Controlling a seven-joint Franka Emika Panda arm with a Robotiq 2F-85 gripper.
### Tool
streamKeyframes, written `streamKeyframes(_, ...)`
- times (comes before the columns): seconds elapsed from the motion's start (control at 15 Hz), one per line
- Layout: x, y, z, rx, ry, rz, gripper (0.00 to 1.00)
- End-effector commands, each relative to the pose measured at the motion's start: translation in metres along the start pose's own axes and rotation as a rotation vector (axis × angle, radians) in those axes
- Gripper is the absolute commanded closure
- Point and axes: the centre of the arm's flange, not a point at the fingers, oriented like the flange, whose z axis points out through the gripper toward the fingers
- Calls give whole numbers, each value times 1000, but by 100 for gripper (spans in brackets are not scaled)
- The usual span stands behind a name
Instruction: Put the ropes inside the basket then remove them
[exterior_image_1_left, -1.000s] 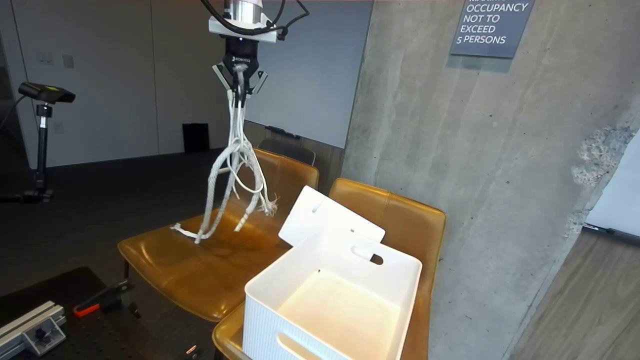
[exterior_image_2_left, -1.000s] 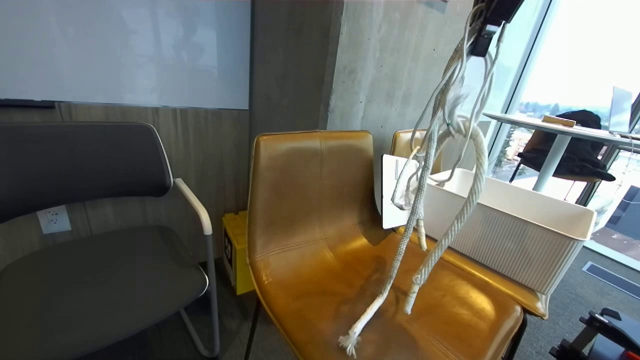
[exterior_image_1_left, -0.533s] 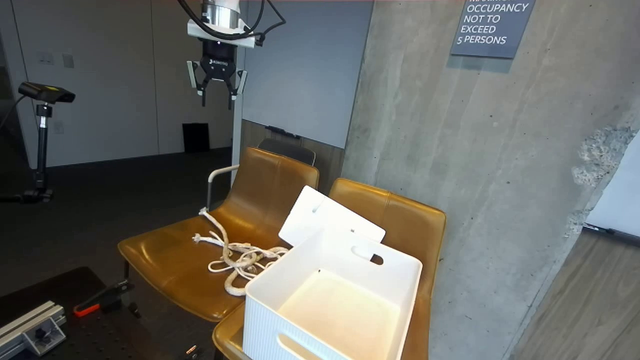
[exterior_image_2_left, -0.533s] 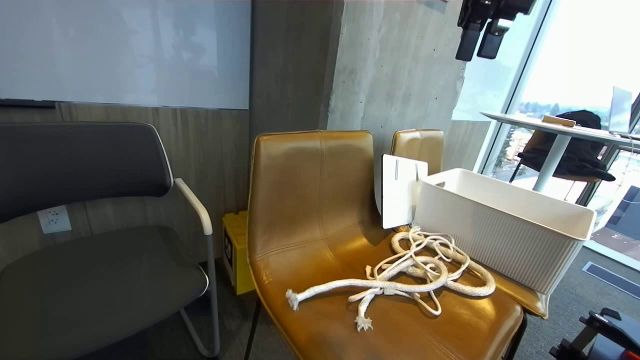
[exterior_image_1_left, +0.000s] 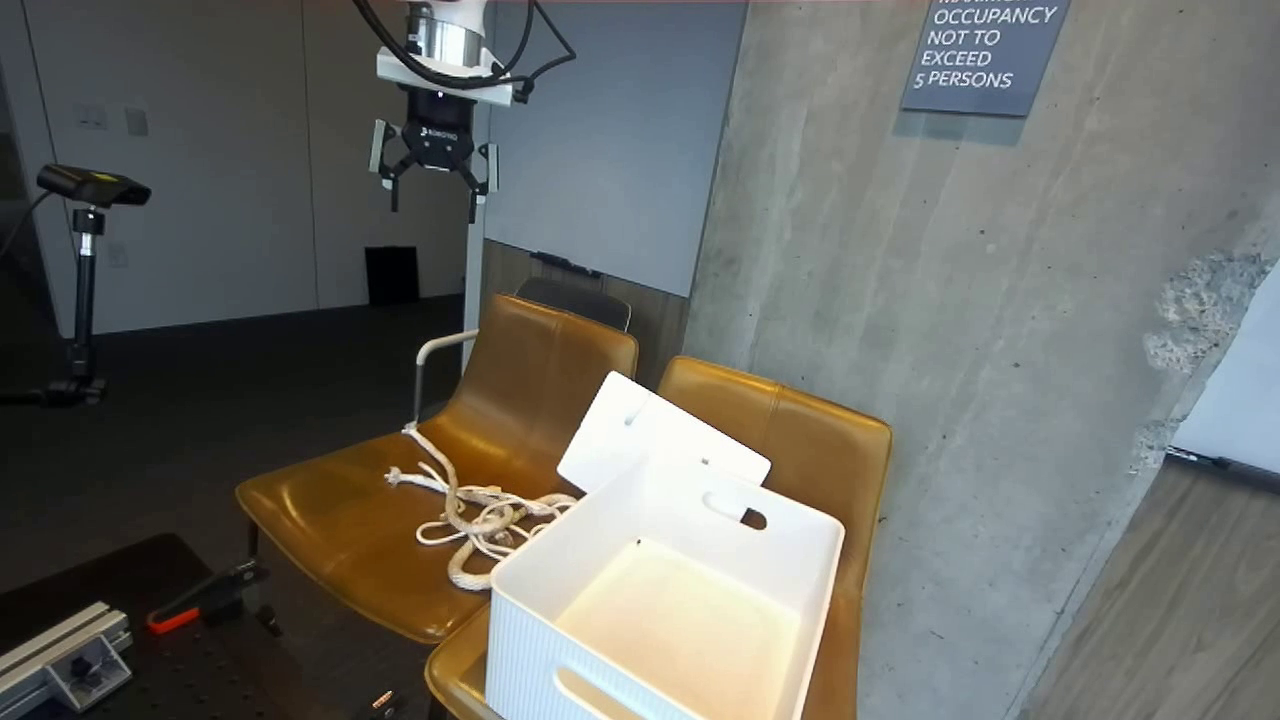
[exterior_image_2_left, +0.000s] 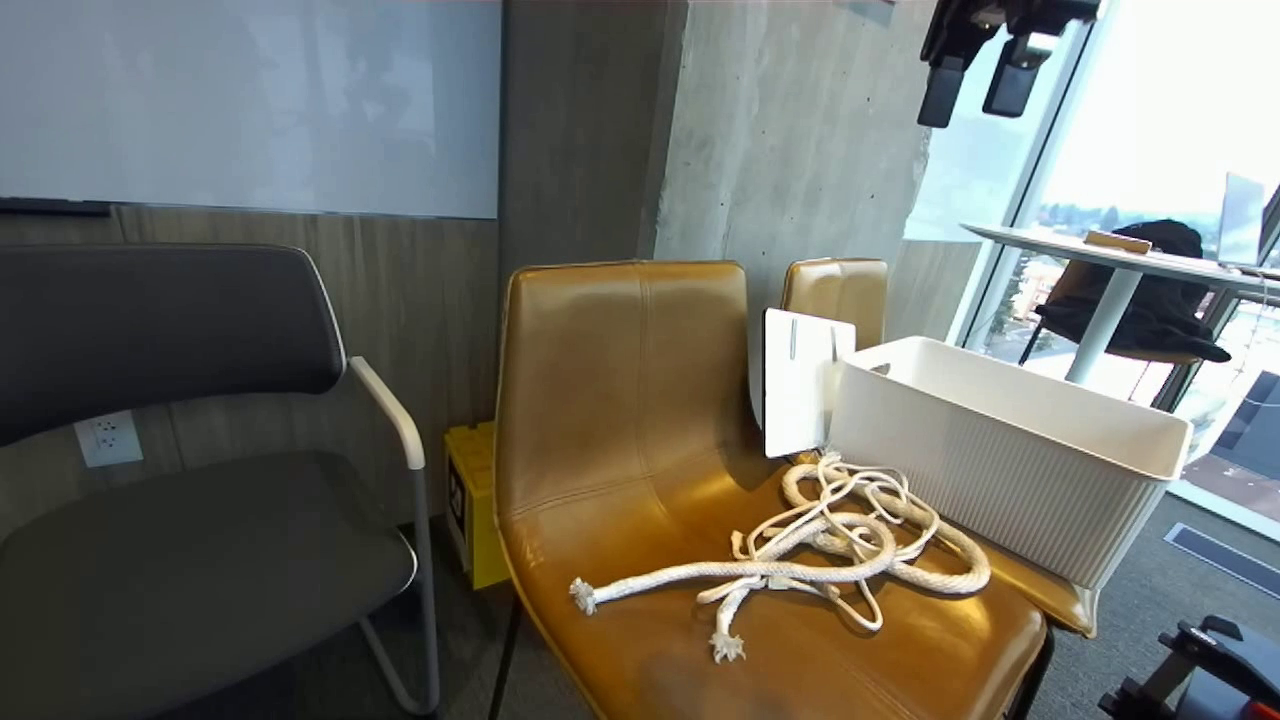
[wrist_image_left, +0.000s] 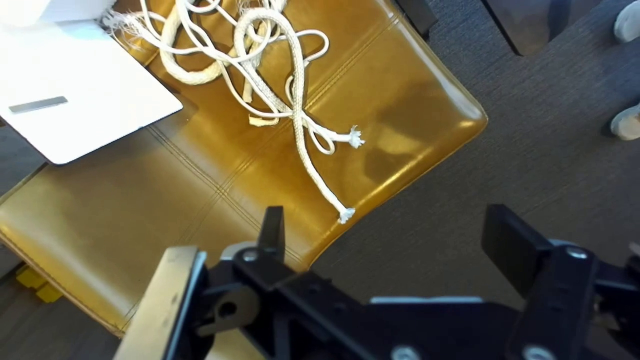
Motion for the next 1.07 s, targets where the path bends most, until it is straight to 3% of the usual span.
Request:
streamKeyframes(0.0, -3, 3, -1, 5, 5, 5, 0)
streamKeyframes(1.0, -7, 4, -3, 7, 8, 10, 0)
